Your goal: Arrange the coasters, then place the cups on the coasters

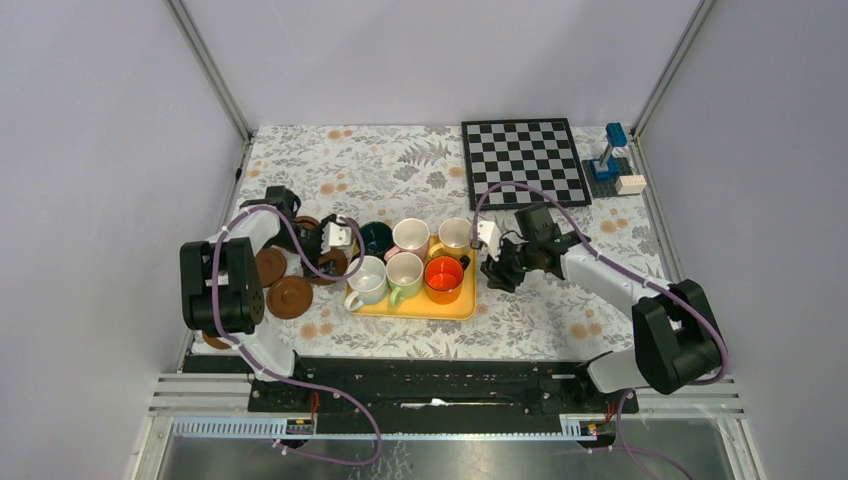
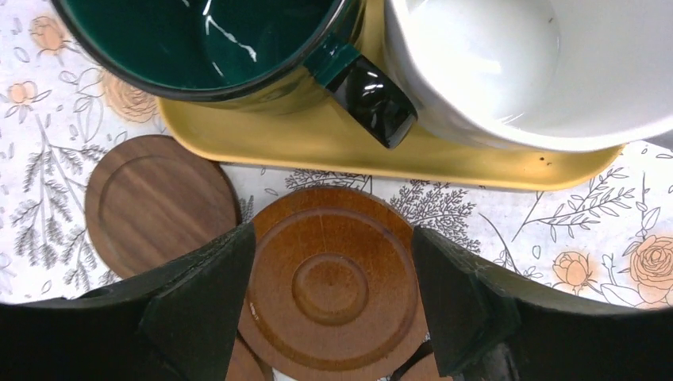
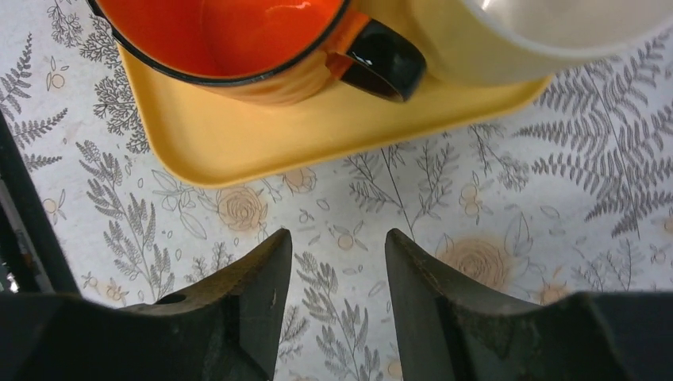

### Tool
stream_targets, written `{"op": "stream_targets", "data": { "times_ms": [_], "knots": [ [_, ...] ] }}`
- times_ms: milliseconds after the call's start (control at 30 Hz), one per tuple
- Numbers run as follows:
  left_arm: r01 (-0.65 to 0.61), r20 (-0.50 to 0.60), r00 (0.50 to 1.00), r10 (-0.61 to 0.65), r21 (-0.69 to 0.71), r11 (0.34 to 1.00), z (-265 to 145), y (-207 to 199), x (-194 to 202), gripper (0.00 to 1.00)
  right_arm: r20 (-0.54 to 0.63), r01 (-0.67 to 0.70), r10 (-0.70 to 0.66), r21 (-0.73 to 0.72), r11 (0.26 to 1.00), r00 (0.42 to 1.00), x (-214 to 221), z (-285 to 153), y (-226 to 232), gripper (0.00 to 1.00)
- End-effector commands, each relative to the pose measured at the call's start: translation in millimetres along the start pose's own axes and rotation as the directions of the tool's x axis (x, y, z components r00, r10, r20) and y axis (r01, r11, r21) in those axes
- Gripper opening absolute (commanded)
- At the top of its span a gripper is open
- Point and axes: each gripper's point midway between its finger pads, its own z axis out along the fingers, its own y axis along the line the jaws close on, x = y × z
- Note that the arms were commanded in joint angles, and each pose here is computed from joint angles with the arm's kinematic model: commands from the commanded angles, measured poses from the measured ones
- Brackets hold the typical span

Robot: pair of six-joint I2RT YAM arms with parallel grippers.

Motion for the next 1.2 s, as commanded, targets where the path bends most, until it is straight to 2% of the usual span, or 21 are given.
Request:
{"op": "stream_targets", "data": {
  "times_ms": [0, 200, 600, 1167],
  "knots": [
    [-0.024, 0.067, 0.997, 0.027, -0.042, 0.999, -11.9, 3.7, -22.0, 0.79, 0.120, 0.159, -0.163, 0.043, 0.986, 0.979, -30.0, 16.8, -7.8, 0.53],
    [0.005, 0.079, 0.997, -0.001, -0.046, 0.999, -12.0, 3.1, -21.8, 0.79, 0.164, 0.249, -0.247, 0.009, 0.968, 0.955, -34.4, 35.8, 0.8, 0.48],
    [0.038, 0.079, 0.996, -0.031, -0.094, 0.995, -21.8, 7.0, -18.8, 0.79, 0.121, 0.376, -0.371, -0.026, 0.926, 0.921, -24.6, 59.4, 4.5, 0.46],
    [0.042, 0.056, 0.998, -0.035, -0.131, 0.990, -33.6, 7.6, -19.1, 0.80, -0.146, 0.395, -0.404, -0.089, 0.914, 0.903, 35.9, 71.0, -11.2, 0.42]
  ]
}}
